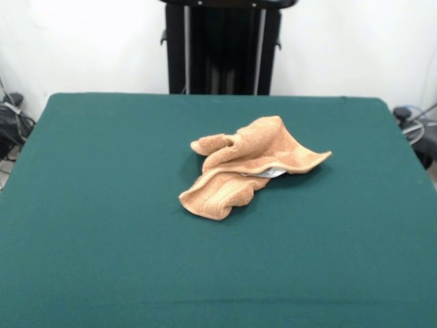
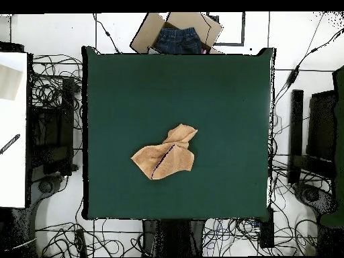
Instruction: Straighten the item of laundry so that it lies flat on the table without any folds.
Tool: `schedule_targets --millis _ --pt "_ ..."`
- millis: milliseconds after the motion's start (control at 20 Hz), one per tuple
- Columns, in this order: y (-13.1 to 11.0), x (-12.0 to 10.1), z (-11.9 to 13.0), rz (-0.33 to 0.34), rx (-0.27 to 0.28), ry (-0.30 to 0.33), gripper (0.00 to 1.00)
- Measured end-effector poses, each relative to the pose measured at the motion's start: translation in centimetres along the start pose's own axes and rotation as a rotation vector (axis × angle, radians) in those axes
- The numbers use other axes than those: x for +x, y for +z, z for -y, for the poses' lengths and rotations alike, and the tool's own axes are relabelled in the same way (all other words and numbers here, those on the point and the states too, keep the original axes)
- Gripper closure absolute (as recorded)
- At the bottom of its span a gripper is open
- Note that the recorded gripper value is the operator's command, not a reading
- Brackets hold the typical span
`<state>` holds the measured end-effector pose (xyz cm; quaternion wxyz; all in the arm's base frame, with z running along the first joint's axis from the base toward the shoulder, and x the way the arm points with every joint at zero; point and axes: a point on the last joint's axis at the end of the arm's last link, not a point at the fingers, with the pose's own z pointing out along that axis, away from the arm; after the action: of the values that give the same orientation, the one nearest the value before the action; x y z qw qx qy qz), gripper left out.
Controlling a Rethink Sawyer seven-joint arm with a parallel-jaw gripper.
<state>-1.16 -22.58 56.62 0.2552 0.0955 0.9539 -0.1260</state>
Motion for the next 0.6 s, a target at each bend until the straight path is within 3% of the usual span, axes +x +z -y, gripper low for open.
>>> schedule_targets --millis 200,600 --pt "-0.8 0.6 0.0 -0.097 0.044 0.048 0.00" --pt "-2.1 0.3 -0.2 -0.185 0.069 0.083 0.00"
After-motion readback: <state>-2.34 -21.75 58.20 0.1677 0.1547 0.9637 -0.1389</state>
